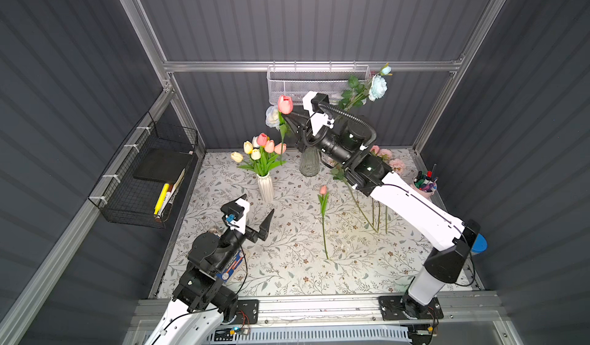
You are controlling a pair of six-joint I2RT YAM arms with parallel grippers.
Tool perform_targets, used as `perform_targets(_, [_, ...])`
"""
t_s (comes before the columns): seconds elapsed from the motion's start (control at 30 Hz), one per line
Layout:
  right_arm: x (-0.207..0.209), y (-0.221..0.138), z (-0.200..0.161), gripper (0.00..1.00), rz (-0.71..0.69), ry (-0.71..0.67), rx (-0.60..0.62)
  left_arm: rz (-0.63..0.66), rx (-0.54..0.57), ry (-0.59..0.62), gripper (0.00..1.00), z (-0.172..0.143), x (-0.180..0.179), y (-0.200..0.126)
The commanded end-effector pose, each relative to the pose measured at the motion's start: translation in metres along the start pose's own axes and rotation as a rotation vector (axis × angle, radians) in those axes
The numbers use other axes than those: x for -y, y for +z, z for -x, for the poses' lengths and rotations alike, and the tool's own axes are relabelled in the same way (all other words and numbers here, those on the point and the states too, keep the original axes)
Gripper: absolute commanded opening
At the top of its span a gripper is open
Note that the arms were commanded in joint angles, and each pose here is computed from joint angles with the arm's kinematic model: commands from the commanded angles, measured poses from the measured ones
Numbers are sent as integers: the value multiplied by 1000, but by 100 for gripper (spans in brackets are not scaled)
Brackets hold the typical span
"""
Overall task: Pick out pink flowers from the vase
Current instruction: Pick up the flower from the vase, then place the flower at the center of the board.
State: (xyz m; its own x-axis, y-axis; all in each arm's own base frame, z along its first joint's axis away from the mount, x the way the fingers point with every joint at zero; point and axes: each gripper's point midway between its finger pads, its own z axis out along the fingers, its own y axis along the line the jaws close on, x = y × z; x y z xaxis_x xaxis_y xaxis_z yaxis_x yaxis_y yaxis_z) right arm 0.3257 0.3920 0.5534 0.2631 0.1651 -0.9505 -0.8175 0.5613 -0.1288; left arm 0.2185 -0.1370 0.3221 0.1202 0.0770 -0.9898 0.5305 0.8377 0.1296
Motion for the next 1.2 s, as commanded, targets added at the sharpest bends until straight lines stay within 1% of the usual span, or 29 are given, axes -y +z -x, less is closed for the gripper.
perform_targets(0.0, [10,-21,-6,0,-57,57,-107,-50,-5,23,99,6,7,2])
perform_targets(0.1, [25,-41,-19,0,-139,140,-217,-94,-48,-14,99,-2,15,7])
perform_targets(0.2, [40,-64,-46,0,-195,257,-347,-145,-70,-54,99,-9,24,11])
perform_targets(0.3, [50,-89,-77,0,-236,313,-446,-167,-75,-55,99,-16,29,13])
perform_targets(0.37, [62,-108,-98,0,-306,368,-502,-166,-72,-45,99,-18,29,12])
perform_targets(0.47, [78,-138,-148,0,-387,518,-672,-168,-67,-37,99,-21,30,10])
perform_targets(0.63, [87,-175,-240,0,-447,742,-918,-198,-78,-41,99,-24,35,13])
perform_targets(0.77, [91,-195,-302,0,-483,845,-1060,-209,-77,-42,99,-24,37,13])
perform_targets(0.83, [94,-208,-331,0,-525,903,-1150,-213,-72,-43,99,-24,37,11])
perform_targets(0.9, [90,-217,-355,0,-530,984,-1241,-214,-70,-43,99,-24,38,11])
perform_targets(0.93, [89,-222,-367,0,-538,1003,-1289,-214,-70,-43,99,-24,38,11])
perform_targets(1.0, [91,-227,-387,0,-564,1008,-1318,-214,-69,-43,99,-24,38,11])
perform_targets(1.07, [95,-227,-402,0,-586,1014,-1297,-214,-65,-42,99,-23,38,10])
perform_targets(1.1, [103,-230,-411,0,-627,988,-1288,-215,-65,-42,99,-23,38,10])
perform_targets(1.17, [103,-231,-426,0,-635,998,-1300,-216,-66,-42,99,-24,38,10])
